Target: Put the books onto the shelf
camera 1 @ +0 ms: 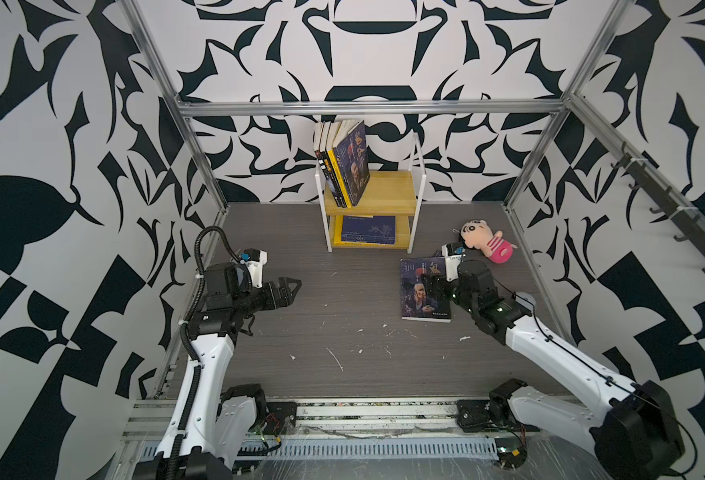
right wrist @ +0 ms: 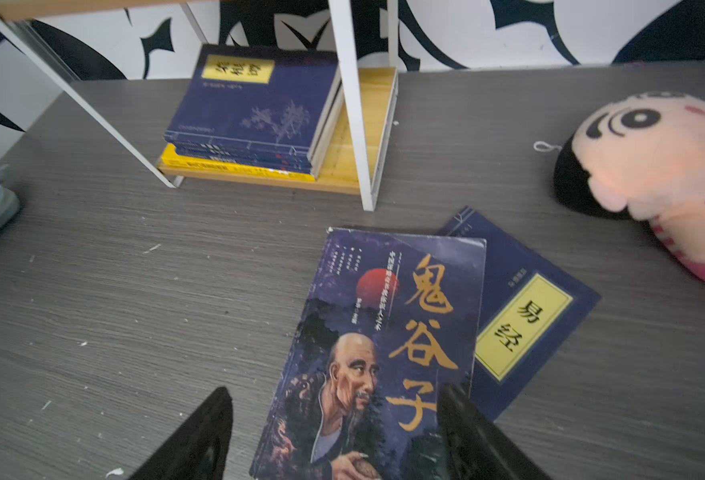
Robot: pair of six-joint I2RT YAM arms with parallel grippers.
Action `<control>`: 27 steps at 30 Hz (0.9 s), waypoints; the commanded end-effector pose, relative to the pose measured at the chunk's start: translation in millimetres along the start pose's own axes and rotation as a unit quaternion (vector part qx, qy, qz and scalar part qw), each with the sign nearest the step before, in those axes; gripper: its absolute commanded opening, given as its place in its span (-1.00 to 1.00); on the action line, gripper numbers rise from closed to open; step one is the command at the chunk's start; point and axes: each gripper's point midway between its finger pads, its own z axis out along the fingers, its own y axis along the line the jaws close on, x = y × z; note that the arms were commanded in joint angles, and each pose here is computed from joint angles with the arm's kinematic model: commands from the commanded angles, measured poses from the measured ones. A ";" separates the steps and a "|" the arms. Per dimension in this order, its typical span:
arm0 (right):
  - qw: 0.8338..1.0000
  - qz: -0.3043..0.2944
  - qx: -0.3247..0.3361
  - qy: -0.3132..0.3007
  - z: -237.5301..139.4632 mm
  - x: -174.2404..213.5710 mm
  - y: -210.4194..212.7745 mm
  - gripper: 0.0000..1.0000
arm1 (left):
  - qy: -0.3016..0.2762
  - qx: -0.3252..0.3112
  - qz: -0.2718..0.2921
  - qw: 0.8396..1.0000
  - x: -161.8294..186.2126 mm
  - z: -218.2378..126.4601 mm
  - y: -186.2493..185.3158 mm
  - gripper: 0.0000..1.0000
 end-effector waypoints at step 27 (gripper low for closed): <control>0.983 0.120 0.105 0.093 57.6 49.0 -86.6 0.57 | 0.003 0.007 -0.031 0.999 -0.2 4.1 7.4 0.99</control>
